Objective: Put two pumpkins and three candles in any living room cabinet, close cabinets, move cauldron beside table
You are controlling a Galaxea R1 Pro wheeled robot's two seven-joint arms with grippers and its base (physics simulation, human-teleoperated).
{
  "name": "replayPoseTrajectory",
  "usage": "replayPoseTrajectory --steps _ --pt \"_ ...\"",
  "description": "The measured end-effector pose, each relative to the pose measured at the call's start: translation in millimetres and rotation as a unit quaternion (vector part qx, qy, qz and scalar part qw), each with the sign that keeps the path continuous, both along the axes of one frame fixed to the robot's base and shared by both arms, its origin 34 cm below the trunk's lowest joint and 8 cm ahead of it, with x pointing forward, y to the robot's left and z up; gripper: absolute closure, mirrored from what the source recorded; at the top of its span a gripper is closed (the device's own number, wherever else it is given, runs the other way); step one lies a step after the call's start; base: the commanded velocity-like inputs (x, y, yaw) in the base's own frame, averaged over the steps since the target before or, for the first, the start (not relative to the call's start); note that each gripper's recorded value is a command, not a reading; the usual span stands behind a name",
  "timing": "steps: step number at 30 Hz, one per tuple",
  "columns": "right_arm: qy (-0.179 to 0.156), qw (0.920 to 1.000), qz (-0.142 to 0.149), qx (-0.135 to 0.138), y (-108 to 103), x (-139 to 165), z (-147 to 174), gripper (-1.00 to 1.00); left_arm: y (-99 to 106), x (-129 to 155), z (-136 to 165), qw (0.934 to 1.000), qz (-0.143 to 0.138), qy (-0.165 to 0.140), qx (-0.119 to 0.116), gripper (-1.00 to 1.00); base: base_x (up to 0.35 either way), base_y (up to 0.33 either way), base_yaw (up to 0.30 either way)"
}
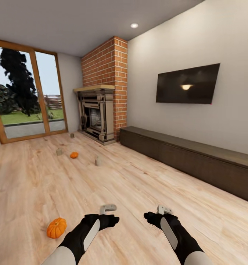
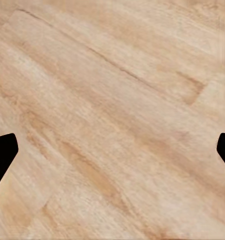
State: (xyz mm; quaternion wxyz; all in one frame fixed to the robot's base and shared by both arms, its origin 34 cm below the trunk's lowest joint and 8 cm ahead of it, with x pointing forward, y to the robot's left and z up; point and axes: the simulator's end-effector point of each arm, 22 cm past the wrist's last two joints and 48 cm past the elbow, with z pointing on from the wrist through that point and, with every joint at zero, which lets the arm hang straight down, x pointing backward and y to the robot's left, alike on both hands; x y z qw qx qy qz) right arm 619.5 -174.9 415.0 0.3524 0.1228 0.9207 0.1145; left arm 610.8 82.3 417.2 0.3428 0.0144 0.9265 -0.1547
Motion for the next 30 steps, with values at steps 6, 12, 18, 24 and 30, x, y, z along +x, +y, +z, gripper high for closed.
replayPoseTrajectory --steps 6,12,18,24,30 --pt "-0.002 1.0 0.0 0.0 -0.3 0.4 2.3 -1.0 0.1 0.4 2.2 1.0 0.0 -0.002 0.0 -1.0 0.322 0.0 -0.27" --pt "-0.004 1.0 0.0 0.0 -0.4 0.6 4.3 -1.0 0.1 0.6 4.4 1.0 0.0 -0.004 0.0 -1.0 0.321 -0.008 -0.27" --pt "-0.004 1.0 0.0 0.001 0.5 -0.2 4.4 -1.0 -0.6 0.9 6.7 1.0 0.0 -0.006 0.0 -1.0 0.304 -0.105 -0.27" --pt "-0.005 1.0 0.0 0.001 0.7 -0.3 6.0 -1.0 -0.6 1.3 9.2 1.0 -0.001 -0.009 0.0 -1.0 0.291 -0.137 -0.27" --pt "-0.008 1.0 0.0 0.001 0.6 0.1 8.3 -1.0 -0.7 1.8 11.7 0.9999 0.0 -0.011 0.0 -1.0 0.287 -0.142 -0.27"
